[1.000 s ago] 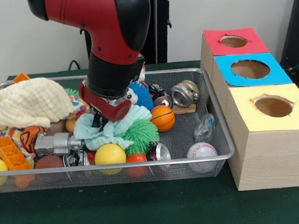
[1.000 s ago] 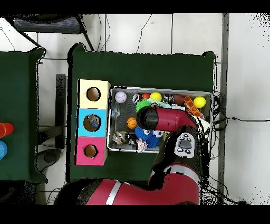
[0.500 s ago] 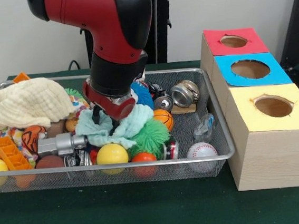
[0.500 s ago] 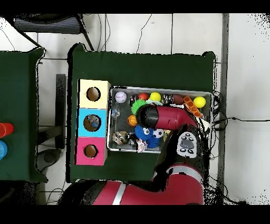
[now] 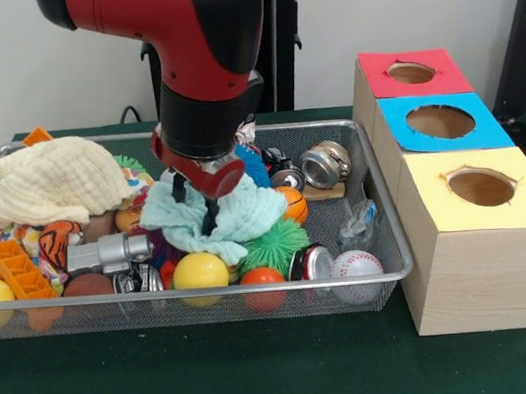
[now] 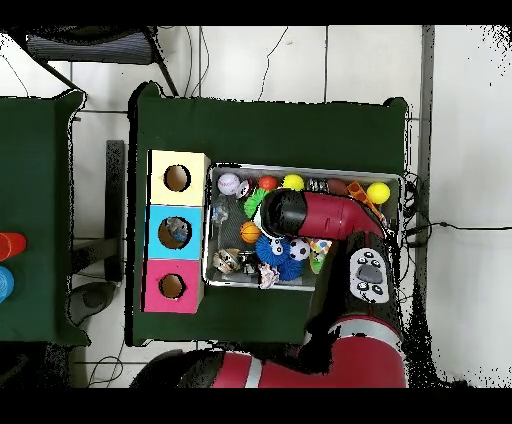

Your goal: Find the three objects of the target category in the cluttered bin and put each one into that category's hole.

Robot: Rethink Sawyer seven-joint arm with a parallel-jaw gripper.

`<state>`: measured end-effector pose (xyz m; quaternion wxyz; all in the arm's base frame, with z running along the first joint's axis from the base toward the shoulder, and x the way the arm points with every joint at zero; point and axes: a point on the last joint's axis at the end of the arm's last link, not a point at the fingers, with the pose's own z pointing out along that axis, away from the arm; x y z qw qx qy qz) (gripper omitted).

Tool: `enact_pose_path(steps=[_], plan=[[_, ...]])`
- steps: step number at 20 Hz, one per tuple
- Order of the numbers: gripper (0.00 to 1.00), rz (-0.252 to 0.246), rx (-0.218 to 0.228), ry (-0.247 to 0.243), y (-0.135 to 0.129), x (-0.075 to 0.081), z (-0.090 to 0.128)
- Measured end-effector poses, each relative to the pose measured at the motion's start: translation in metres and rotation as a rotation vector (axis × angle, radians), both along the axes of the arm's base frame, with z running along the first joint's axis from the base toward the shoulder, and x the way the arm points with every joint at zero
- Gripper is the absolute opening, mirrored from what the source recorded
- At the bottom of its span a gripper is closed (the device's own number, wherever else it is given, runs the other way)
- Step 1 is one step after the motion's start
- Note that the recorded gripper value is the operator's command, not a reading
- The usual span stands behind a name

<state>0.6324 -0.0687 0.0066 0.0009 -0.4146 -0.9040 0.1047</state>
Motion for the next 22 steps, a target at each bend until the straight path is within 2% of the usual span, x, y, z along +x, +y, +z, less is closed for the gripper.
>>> enact_pose_path(steps=[6, 11, 15, 19, 22], plan=[[1.00, -0.002, 0.024, 0.011, 0.012, 0.013, 0.037], [1.00, 0.013, 0.017, -0.030, 0.016, 0.024, 0.062], [1.00, 0.027, 0.011, -0.058, 0.022, 0.026, 0.083], [1.00, 0.044, 0.012, -0.096, 0.031, 0.027, 0.092], [1.00, 0.054, 0.017, -0.113, 0.037, 0.026, 0.090]])
